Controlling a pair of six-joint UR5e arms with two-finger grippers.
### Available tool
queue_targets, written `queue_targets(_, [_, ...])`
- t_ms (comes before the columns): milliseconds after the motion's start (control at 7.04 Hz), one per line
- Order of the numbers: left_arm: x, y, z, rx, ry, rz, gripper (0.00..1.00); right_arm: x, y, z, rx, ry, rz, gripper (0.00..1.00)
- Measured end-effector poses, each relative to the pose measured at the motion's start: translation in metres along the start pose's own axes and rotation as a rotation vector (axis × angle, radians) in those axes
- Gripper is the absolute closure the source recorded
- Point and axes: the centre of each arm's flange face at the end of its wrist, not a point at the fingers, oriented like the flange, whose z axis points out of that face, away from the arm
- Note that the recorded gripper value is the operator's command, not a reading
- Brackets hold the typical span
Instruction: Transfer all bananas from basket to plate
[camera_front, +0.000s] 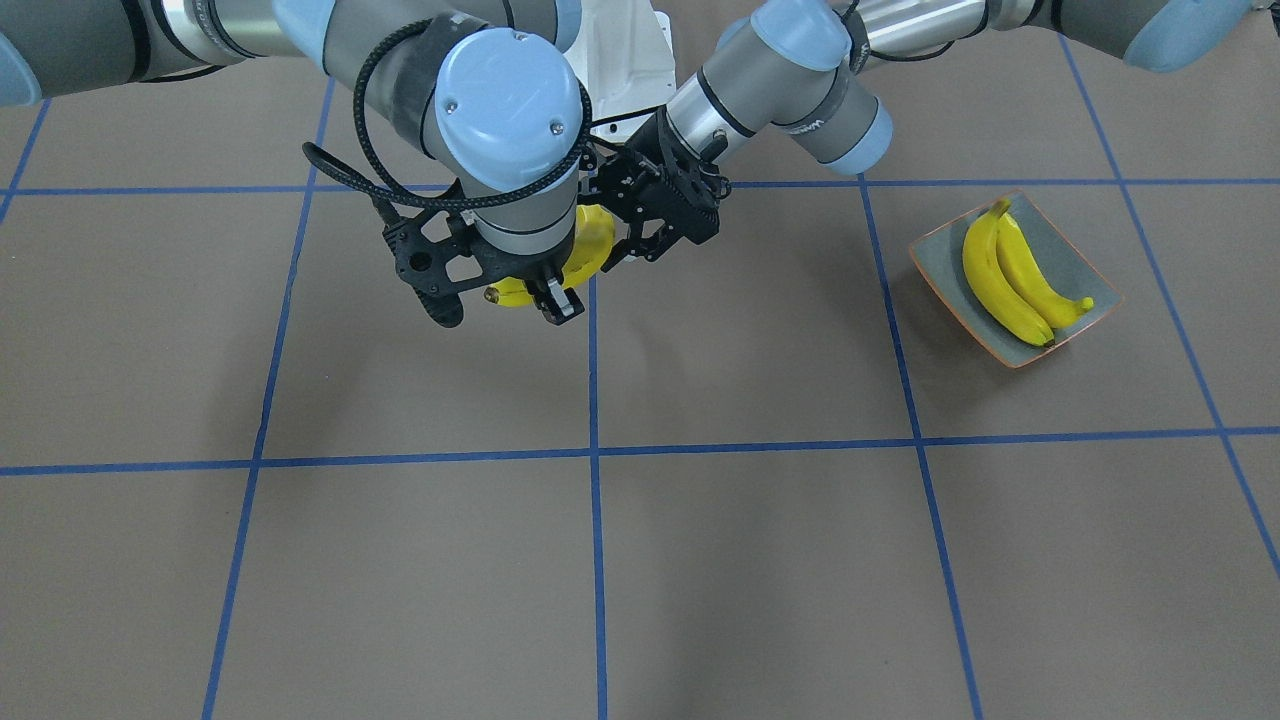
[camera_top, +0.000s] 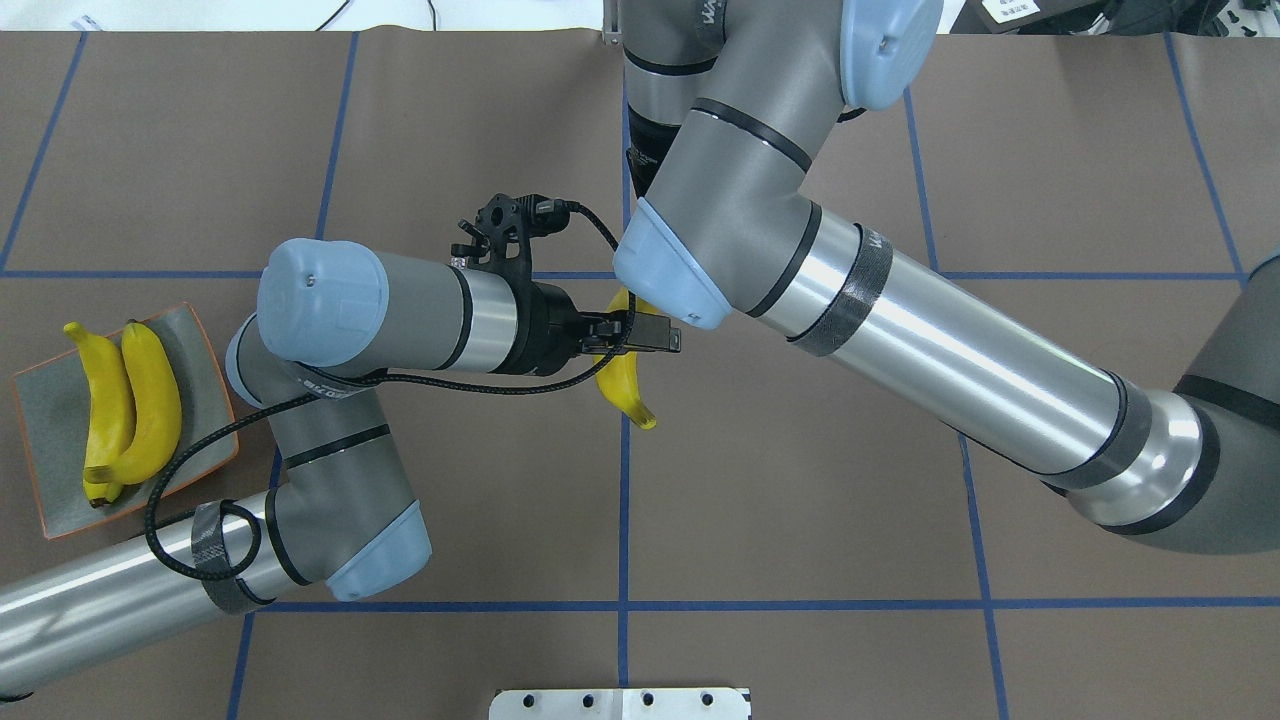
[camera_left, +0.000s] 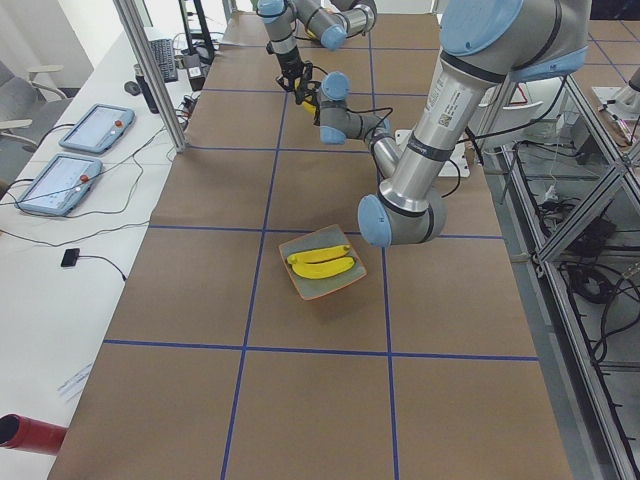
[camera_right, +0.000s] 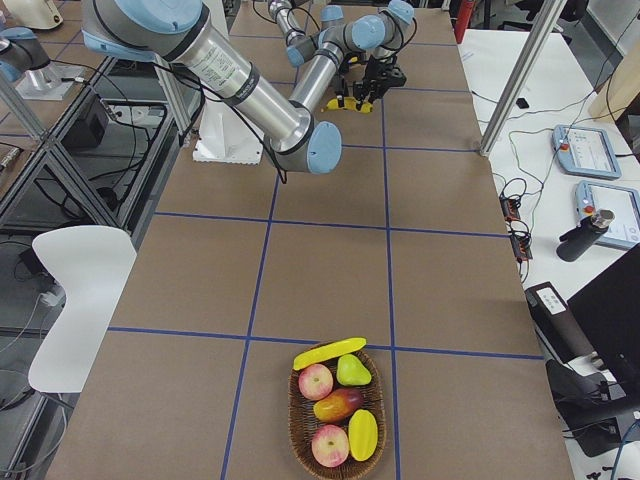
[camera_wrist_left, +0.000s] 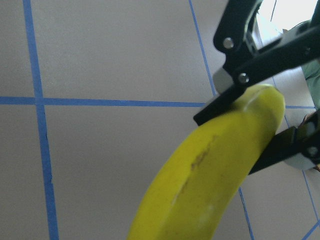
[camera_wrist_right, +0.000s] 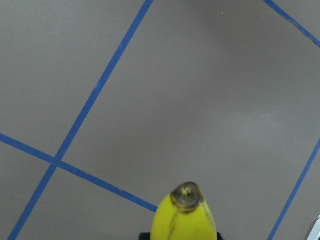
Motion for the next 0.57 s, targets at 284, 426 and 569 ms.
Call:
queue_targets(284, [-0.002, 0.0003, 0.0019, -0.002, -0.005, -0.001, 0.61, 0.0014, 0.0006, -0.0015, -0.001, -0.004, -0.003, 1.0])
queue_targets(426, [-0.0032, 0.0005, 0.0025, -0.002, -0.007, -0.001, 0.98, 0.0026, 0.0011, -0.0033, -0.002, -0.008, -0.006, 1.0])
queue_targets(569, [-0.0032, 0.0005, 0.0026, -0.003, -0.006, -0.001, 1.0, 0.0033, 0.0012, -0.0038, -0.003, -0.01, -0.007, 1.0])
